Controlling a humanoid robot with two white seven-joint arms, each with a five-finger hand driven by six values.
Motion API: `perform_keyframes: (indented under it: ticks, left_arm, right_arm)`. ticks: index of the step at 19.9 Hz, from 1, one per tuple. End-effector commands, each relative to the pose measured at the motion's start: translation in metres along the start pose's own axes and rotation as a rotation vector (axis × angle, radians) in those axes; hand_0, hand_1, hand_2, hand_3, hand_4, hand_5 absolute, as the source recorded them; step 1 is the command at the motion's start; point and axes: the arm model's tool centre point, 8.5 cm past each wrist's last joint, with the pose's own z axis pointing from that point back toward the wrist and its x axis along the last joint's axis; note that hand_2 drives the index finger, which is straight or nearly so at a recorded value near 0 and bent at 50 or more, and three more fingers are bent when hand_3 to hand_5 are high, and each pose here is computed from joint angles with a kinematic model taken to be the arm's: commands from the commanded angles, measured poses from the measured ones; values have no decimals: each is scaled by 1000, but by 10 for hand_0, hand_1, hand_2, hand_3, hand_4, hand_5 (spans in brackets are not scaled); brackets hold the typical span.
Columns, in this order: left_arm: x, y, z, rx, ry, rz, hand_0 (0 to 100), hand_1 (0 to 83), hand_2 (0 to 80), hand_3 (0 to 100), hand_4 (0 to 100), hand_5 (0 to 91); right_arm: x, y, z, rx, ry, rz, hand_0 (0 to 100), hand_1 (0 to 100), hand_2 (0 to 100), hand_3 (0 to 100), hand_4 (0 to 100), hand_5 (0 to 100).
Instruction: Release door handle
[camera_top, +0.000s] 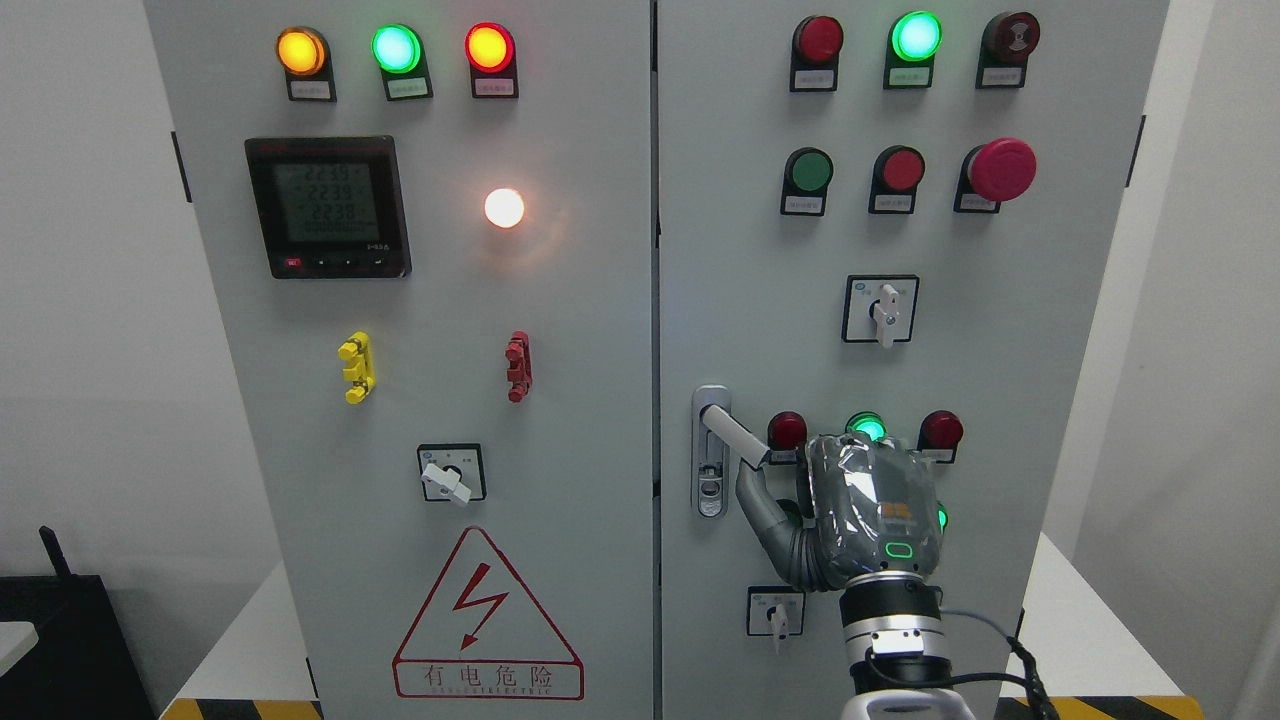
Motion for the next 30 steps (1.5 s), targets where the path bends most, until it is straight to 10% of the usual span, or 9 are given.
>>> perform_keyframes:
  ticks: [1,30]
  left_arm:
    - [-6,1,1,3,16,13,120,389,0,0,0,0]
    - [-5,1,1,3,14,13,120,389,0,0,0,0]
  right_arm:
    - [-1,-2,-1,-6,1,0,487,102,988,1000,981,927]
    - [-5,-8,-2,-24,4,-2,492,100,988,1000,981,927]
